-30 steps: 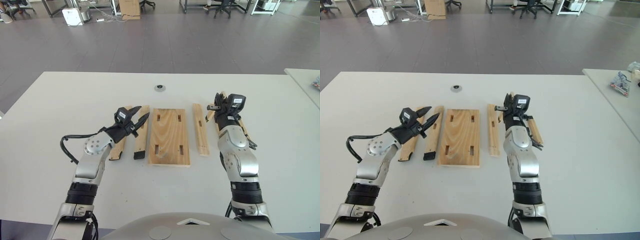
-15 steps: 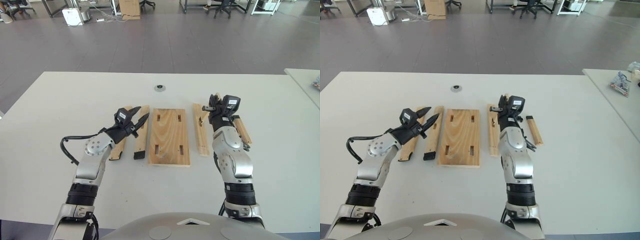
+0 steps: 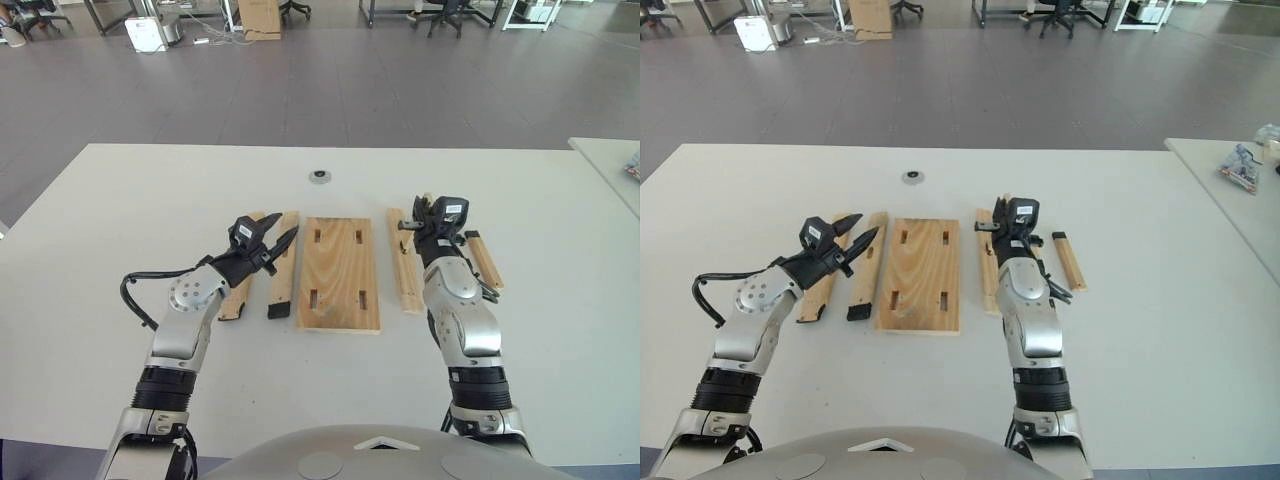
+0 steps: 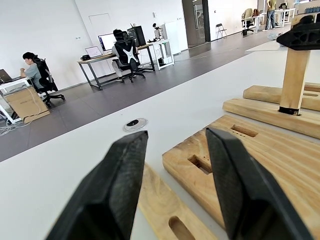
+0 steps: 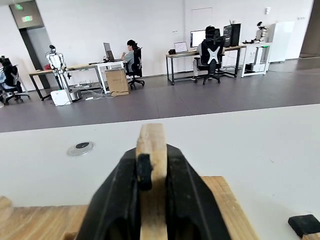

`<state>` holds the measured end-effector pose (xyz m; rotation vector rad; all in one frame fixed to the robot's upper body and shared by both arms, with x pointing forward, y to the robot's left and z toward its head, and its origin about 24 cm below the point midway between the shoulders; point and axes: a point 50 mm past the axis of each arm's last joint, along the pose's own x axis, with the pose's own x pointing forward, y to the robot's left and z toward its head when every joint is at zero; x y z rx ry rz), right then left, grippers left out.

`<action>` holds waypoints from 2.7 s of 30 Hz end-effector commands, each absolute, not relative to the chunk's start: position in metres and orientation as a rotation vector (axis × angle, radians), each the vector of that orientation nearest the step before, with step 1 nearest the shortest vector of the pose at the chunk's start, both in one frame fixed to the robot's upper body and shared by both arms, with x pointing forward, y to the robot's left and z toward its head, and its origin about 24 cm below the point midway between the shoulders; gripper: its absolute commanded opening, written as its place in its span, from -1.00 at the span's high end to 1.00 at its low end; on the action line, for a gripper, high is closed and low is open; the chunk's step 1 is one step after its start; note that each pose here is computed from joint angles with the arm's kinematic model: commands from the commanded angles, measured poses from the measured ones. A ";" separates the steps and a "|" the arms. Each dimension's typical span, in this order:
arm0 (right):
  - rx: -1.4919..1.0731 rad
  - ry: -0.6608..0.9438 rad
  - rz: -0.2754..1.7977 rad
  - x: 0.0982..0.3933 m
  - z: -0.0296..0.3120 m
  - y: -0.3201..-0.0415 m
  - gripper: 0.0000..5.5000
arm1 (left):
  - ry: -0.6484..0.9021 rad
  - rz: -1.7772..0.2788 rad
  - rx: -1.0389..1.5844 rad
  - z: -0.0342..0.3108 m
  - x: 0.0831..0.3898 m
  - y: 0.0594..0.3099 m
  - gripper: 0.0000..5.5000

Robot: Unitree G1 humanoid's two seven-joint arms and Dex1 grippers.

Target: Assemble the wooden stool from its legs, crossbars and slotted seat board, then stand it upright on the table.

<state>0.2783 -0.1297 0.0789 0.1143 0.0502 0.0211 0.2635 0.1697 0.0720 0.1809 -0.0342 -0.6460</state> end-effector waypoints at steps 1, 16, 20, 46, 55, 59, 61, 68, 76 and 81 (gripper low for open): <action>0.083 0.176 0.047 0.267 0.044 -0.134 0.85 | -0.053 -0.649 0.201 0.075 0.263 0.169 0.23; 0.028 0.234 0.139 0.253 0.010 -0.144 0.85 | -0.070 -0.647 0.210 0.076 0.262 0.171 0.23; 0.046 0.248 0.125 0.253 0.010 -0.146 0.69 | -0.071 -0.643 0.212 0.076 0.260 0.171 0.23; 0.068 0.758 0.107 0.224 0.022 -0.179 0.24 | 0.000 -0.597 0.134 0.063 0.241 0.161 0.23; 0.378 0.199 0.603 0.266 0.142 -0.159 0.24 | -0.063 -0.868 -0.305 0.142 0.269 0.182 0.23; 0.502 0.062 0.937 0.254 0.187 -0.145 0.24 | -0.058 -1.157 -0.595 0.190 0.273 0.168 0.10; 0.524 0.056 1.015 0.248 0.194 -0.145 0.24 | -0.054 -1.225 -0.687 0.205 0.273 0.168 -0.02; 0.596 0.119 1.241 0.228 0.197 -0.136 0.24 | -0.053 -1.309 -0.772 0.229 0.273 0.170 -0.39; 0.590 0.264 1.332 0.213 0.180 -0.124 0.24 | -0.040 -1.362 -0.819 0.231 0.268 0.169 -0.39; 0.605 0.285 1.339 0.213 0.179 -0.128 0.24 | 0.029 -1.408 -0.816 0.221 0.258 0.173 -0.14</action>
